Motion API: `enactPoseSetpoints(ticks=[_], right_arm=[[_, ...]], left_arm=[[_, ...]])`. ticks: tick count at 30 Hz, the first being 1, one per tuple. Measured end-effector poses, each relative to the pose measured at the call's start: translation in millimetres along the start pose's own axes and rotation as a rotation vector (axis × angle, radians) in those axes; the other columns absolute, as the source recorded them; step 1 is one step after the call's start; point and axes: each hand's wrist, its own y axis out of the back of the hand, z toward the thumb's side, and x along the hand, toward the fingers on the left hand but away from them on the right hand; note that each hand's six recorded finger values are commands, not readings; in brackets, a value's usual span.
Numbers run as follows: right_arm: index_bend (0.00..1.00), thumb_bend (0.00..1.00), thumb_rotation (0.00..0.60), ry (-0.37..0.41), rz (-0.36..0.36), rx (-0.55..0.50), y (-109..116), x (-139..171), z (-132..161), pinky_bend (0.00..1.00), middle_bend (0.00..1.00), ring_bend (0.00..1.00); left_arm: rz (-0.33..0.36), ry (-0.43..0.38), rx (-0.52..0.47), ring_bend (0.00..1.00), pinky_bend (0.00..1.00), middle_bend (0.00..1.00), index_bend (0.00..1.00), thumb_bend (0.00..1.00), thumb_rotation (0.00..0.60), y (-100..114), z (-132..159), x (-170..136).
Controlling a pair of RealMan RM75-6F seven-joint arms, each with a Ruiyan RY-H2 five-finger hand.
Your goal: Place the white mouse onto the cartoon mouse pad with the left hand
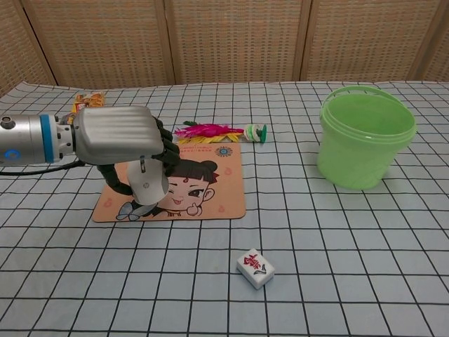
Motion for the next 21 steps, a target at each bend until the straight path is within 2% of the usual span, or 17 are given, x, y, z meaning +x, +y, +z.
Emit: enactPoseSetpoints(ticks=[10,15,21], right_arm=[[0.13,0.08,0.600,-0.032,-0.022,0.011,4.8,-3.0,-8.9,0.00,0.00,0.00],[0.13,0.08,0.600,-0.037,-0.038,-0.003,9.9,-2.6,-11.3,0.00,0.00,0.00],[0.13,0.08,0.600,-0.038,-0.039,-0.012,11.0,-2.0,-12.1,0.00,0.00,0.00]], left_arm=[[0.034,-0.036,0.057,0.40,0.43,0.48,0.72,0.51,0.600,1.8,-23.8,37.4],[0.049,-0.081,0.069,0.40,0.43,0.47,0.71,0.50,0.600,4.6,-17.9,56.0],[0.064,-0.141,0.120,0.40,0.43,0.47,0.70,0.50,0.600,6.0,-10.5,59.0]])
